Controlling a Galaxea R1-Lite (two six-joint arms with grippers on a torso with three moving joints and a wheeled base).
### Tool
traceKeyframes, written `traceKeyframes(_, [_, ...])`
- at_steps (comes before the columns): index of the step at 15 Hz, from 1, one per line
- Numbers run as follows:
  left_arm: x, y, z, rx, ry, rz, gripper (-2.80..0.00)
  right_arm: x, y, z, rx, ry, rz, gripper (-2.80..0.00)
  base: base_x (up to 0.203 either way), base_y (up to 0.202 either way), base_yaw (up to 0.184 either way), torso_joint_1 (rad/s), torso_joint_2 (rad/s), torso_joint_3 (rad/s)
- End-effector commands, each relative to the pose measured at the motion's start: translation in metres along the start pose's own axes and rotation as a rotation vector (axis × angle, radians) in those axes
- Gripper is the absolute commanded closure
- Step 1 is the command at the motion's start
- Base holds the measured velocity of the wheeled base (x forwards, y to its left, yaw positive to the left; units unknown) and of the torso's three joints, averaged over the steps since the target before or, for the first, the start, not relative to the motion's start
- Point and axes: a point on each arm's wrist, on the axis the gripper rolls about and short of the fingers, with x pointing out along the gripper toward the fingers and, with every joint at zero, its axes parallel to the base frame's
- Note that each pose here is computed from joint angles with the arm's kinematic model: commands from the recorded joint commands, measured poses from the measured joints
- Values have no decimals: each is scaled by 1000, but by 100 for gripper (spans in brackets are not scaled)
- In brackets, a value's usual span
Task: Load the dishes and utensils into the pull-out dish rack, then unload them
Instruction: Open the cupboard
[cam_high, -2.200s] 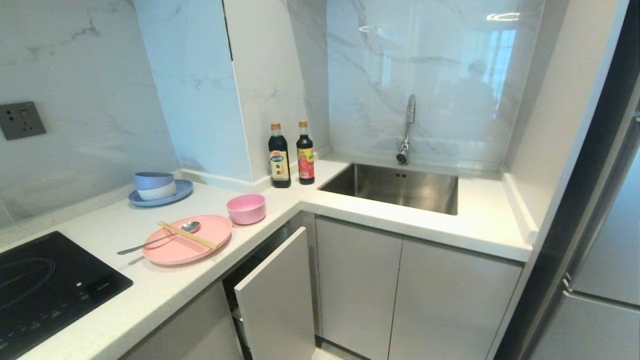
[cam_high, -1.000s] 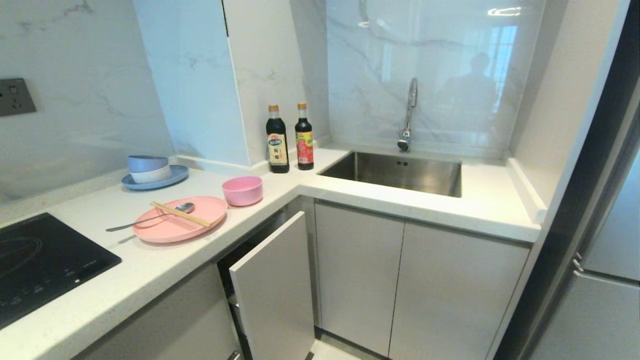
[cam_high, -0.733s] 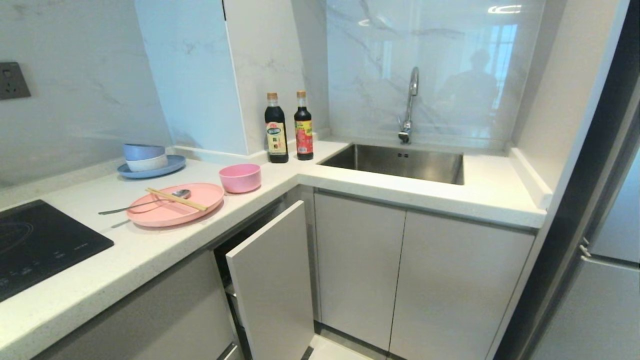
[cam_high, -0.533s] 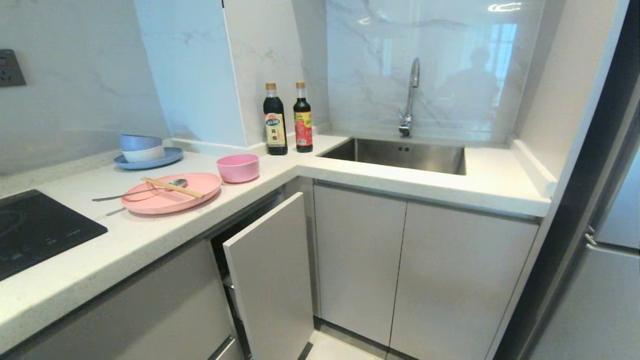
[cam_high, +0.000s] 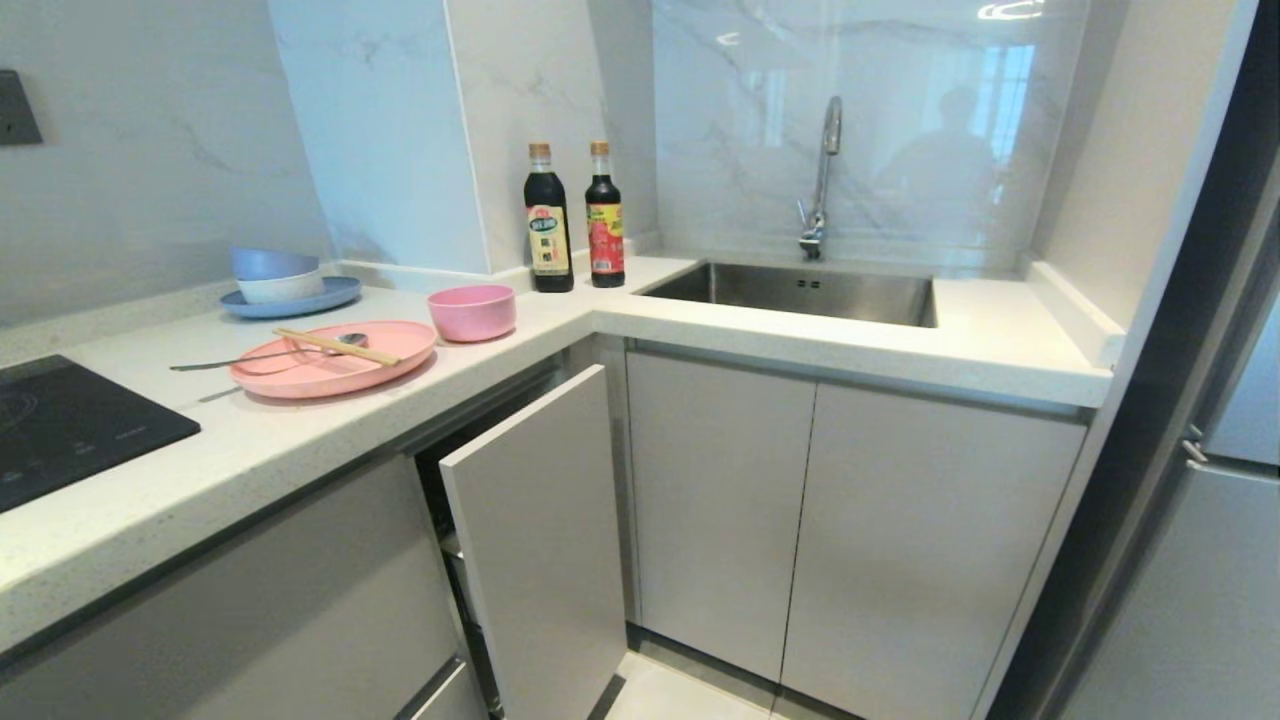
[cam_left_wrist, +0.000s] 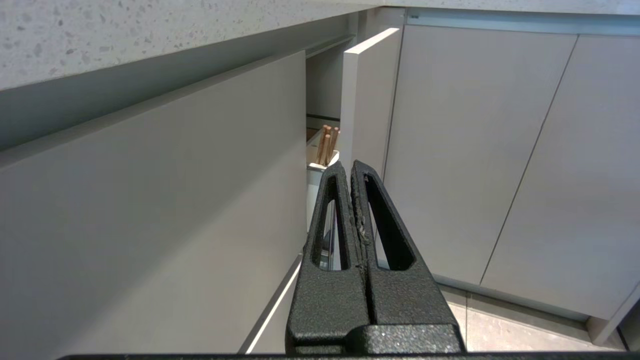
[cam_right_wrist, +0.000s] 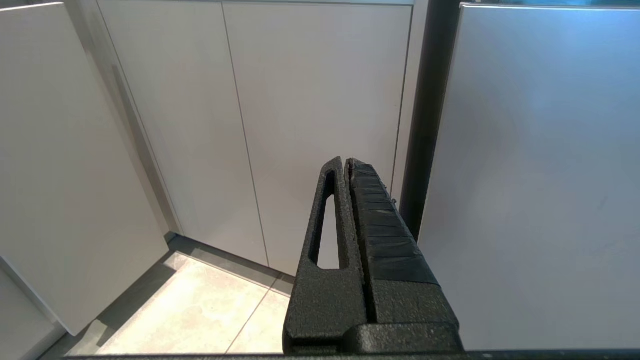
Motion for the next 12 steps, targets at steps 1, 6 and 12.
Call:
traceKeyframes(1, [1,0,-3,0,13,0,0,0,0,0,0,0,0,0,0,0,0,0,0,0])
traceKeyframes(6, [1,0,-3,0,13,0,0,0,0,0,0,0,0,0,0,0,0,0,0,0])
traceKeyframes(12, [1,0,-3,0,12,0,0,0,0,0,0,0,0,0,0,0,0,0,0,0])
